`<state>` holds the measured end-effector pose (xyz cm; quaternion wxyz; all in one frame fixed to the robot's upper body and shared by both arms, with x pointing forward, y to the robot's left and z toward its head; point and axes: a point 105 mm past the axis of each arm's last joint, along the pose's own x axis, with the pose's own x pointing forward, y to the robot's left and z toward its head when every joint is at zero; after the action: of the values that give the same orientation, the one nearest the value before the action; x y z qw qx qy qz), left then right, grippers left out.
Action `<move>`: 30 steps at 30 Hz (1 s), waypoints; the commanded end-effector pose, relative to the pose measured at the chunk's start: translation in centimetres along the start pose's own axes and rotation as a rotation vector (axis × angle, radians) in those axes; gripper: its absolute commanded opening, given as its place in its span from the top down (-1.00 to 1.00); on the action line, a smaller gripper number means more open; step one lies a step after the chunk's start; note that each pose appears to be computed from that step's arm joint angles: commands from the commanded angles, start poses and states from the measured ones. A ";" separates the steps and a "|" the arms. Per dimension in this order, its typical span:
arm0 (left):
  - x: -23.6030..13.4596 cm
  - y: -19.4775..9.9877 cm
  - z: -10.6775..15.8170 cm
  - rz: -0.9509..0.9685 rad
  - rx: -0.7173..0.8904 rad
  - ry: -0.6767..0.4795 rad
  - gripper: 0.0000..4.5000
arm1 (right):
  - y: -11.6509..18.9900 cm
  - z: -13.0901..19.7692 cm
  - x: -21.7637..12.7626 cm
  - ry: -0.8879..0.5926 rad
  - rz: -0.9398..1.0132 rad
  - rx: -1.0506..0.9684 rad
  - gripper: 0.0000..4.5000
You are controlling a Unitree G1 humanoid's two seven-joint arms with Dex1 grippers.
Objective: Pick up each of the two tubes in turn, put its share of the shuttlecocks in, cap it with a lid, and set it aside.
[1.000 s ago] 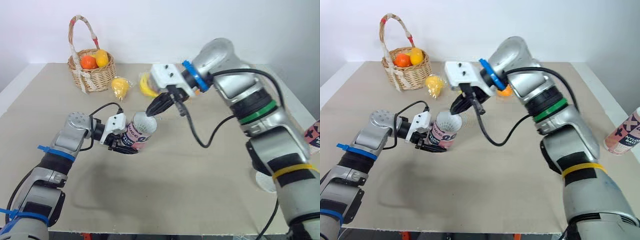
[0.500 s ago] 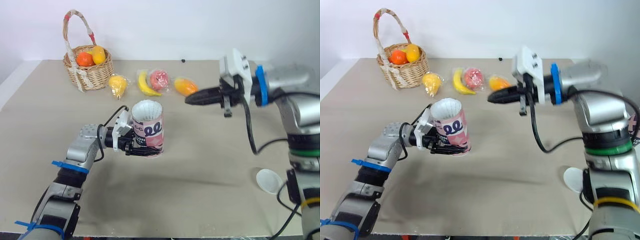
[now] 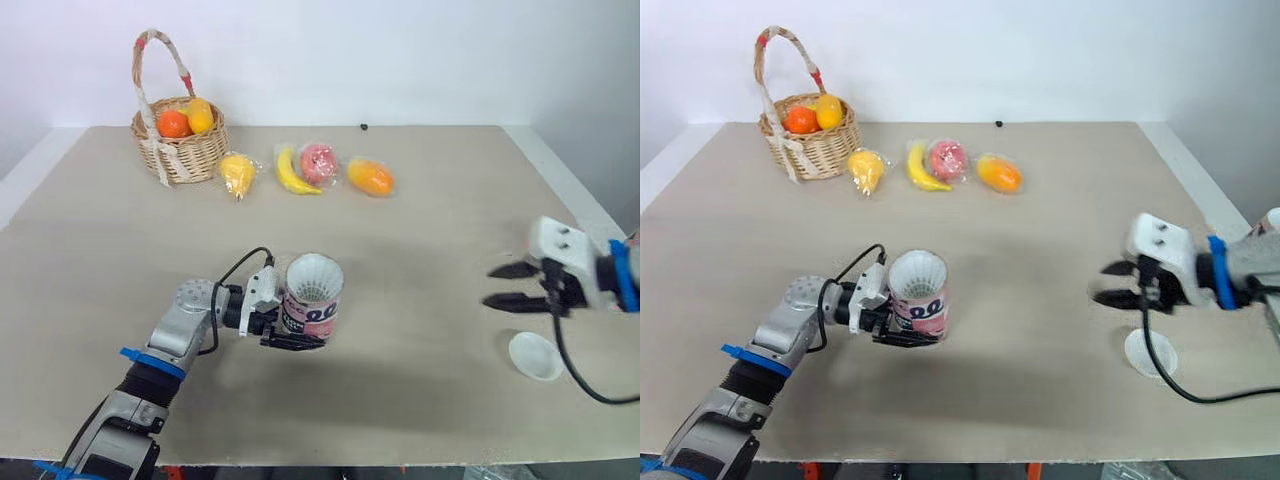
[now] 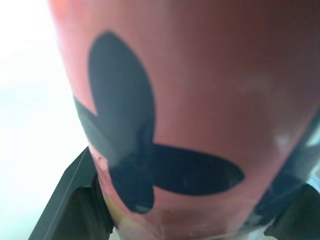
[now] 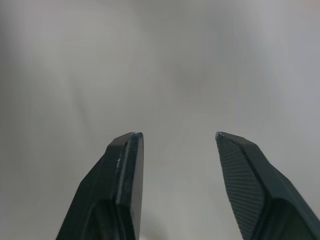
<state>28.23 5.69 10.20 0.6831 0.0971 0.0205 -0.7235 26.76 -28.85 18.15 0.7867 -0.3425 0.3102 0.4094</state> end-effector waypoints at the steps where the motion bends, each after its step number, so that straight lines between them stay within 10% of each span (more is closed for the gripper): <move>1: 0.7 -0.6 0.3 -0.010 0.006 -0.010 -0.33 | -1.6 -2.1 -2.1 0.069 -0.046 0.016 -0.16; 25: 0.0 0.8 1.1 0.099 0.098 -0.058 -0.33 | -1.1 -8.1 1.8 0.153 0.113 0.284 -0.16; 30: -0.2 1.3 1.1 0.107 0.100 -0.067 -0.33 | -0.5 -7.9 2.3 0.141 0.158 0.297 0.51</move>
<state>29.12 5.57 10.21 0.7145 0.1034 -0.0146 -0.6918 26.97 -34.90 12.45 0.7819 -0.2351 0.4390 0.3751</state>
